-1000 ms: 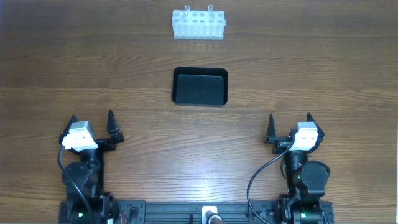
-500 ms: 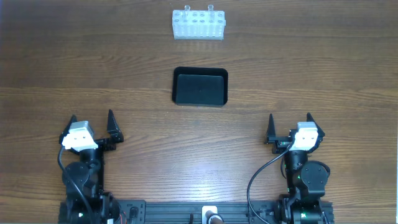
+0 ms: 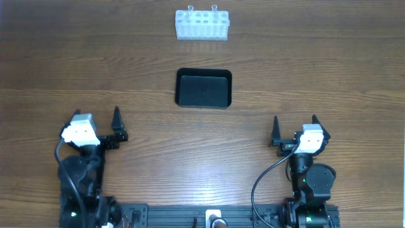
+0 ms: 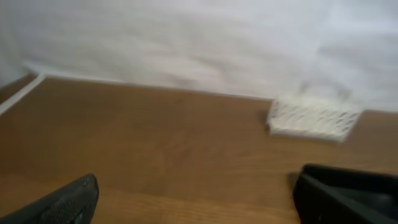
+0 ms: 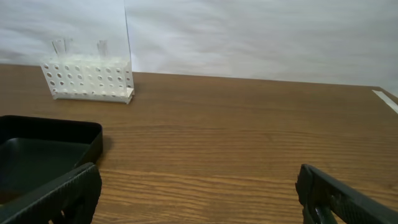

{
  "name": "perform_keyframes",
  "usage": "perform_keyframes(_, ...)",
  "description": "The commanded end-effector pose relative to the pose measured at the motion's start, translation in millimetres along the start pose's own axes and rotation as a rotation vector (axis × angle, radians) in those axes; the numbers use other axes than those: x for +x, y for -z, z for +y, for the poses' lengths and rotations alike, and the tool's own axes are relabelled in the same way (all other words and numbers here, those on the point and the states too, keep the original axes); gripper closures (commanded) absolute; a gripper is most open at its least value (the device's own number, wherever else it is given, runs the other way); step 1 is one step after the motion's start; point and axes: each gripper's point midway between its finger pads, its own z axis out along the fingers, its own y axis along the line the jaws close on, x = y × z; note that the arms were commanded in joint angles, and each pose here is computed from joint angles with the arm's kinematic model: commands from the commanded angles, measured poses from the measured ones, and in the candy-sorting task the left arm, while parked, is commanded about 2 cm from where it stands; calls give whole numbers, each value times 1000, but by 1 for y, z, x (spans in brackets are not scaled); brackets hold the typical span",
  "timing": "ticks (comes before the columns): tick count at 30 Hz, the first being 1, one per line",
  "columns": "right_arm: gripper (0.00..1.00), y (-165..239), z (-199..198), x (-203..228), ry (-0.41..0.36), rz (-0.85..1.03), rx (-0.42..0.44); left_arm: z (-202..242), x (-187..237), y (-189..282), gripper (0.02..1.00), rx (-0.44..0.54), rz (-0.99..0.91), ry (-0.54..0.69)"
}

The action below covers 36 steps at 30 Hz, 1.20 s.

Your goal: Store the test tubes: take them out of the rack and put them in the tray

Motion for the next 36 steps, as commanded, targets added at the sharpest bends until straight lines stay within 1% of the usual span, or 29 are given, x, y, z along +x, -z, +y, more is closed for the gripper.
perform_keyframes(1,9,0,2,1,-6,0,-10,-24,-60,-2,20,74,-47,-14)
perform_keyframes(5,9,0,2,1,-6,0,-10,-44,-93,-9,23,129,-41,-19)
perform_keyframes(8,7,0,2,1,-6,0,-10,-60,-110,-18,20,169,2,-28)
perform_keyframes(13,9,0,2,1,-6,0,-10,-88,-129,-37,23,225,91,-49)
perform_keyframes(18,9,0,2,1,-6,0,-10,-128,-146,-67,20,296,134,-66)
perform_keyframes(21,7,0,2,1,-6,0,-10,-156,-148,-89,20,333,173,-49)
perform_keyframes(23,9,0,2,1,-6,0,-10,-167,-143,-107,20,332,207,-31)
perform_keyframes(27,7,0,2,1,-6,0,-10,-179,-124,-153,20,270,284,34)
perform_keyframes(30,9,0,2,1,-6,0,-10,-189,-104,-182,20,252,340,56)
perform_keyframes(31,7,0,2,1,-6,0,-10,-195,-90,-199,20,241,374,74)
perform_keyframes(33,7,0,2,1,-6,0,-10,-201,-72,-216,23,229,411,87)
perform_keyframes(36,7,0,2,1,-6,0,-10,-210,-51,-240,23,225,450,79)
